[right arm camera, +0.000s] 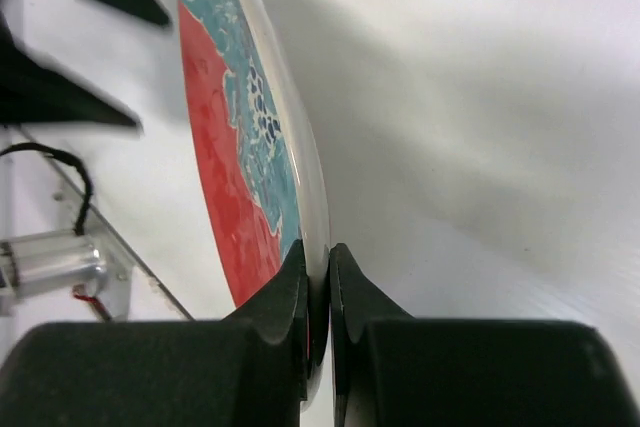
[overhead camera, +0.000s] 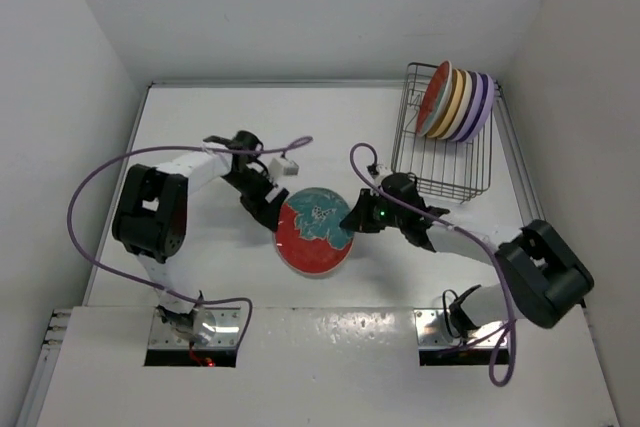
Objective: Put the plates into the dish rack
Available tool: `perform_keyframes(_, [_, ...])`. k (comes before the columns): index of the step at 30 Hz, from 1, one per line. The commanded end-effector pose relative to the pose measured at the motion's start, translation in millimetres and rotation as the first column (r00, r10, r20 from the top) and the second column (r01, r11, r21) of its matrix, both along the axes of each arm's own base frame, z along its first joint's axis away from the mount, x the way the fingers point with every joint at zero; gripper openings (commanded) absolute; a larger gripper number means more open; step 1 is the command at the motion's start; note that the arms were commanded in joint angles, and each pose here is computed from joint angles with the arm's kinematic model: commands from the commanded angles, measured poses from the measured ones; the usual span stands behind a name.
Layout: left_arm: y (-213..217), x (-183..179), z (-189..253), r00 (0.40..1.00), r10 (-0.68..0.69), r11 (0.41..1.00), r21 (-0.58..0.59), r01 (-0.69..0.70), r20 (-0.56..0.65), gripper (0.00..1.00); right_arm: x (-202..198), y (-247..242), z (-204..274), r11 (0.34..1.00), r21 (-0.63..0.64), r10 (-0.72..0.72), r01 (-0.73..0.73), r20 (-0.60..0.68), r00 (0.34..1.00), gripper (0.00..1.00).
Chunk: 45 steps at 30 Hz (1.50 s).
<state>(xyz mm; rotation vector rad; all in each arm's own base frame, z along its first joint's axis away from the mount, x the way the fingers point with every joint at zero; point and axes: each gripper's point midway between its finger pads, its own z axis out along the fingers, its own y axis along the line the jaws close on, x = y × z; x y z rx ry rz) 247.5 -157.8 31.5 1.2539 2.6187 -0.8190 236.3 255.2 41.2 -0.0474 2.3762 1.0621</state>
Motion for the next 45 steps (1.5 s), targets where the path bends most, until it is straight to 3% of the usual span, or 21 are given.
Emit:
perform_keyframes(1, [20,55,57,0.980,0.094,0.993,-0.091,-0.079,0.177,0.83,41,2,88,0.997,-0.075,0.000,0.020,0.261,0.965,0.00])
perform_keyframes(3, [40,80,99,0.950,0.168,0.981,-0.139,-0.135,0.265,0.86,73,-5,145,0.991,-0.094,-0.053,0.098,0.400,0.915,0.00])
perform_keyframes(6, [63,100,142,0.901,0.256,0.961,-0.197,-0.196,0.350,0.87,111,-26,203,0.965,-0.113,-0.147,0.235,0.509,0.848,0.00])
perform_keyframes(12, [82,99,143,0.885,0.315,0.945,-0.199,-0.259,0.344,0.87,179,-85,282,0.843,-0.108,-0.325,0.526,0.677,0.660,0.00])
perform_keyframes(15, [85,94,134,0.891,0.324,0.942,-0.193,-0.274,0.317,0.87,208,-132,329,0.690,-0.074,-0.411,0.720,0.779,0.474,0.00])
perform_keyframes(16, [88,91,129,0.893,0.332,0.940,-0.190,-0.285,0.305,0.87,212,-146,347,0.646,-0.091,-0.370,0.758,0.832,0.415,0.00])
perform_keyframes(17, [88,91,129,0.893,0.332,0.940,-0.190,-0.285,0.305,0.87,218,-162,345,0.566,-0.111,-0.378,0.817,0.846,0.376,0.00])
perform_keyframes(18, [88,89,126,0.896,0.332,0.939,-0.187,-0.287,0.295,0.87,220,-179,367,0.489,-0.044,-0.412,0.871,0.869,0.275,0.00])
perform_keyframes(22, [88,87,122,0.899,0.348,0.932,-0.200,-0.301,0.267,0.87,229,-222,378,0.258,-0.088,-0.324,0.962,0.930,0.172,0.00])
perform_keyframes(23, [91,88,122,0.895,0.356,0.929,-0.201,-0.310,0.267,0.87,234,-228,372,0.211,-0.140,-0.274,0.967,0.942,0.196,0.00])
perform_keyframes(24, [90,88,120,0.899,0.356,0.928,-0.206,-0.309,0.255,0.87,239,-231,372,0.185,-0.115,-0.281,0.976,0.945,0.165,0.00])
perform_keyframes(30, [94,88,112,0.899,0.379,0.918,-0.210,-0.336,0.219,0.87,258,-235,343,0.118,-0.145,-0.265,0.982,0.949,0.172,0.00])
perform_keyframes(34, [97,86,109,0.898,0.387,0.915,-0.207,-0.346,0.210,0.87,268,-238,321,0.031,-0.161,-0.259,0.986,0.952,0.163,0.00])
perform_keyframes(41, [104,83,102,0.893,0.412,0.904,-0.209,-0.374,0.182,0.87,289,-235,261,-0.021,-0.266,-0.267,0.964,0.930,0.250,0.00])
perform_keyframes(45, [107,82,99,0.891,0.420,0.900,-0.207,-0.384,0.173,0.87,296,-230,230,0.013,-0.298,-0.324,0.954,0.902,0.286,0.00])
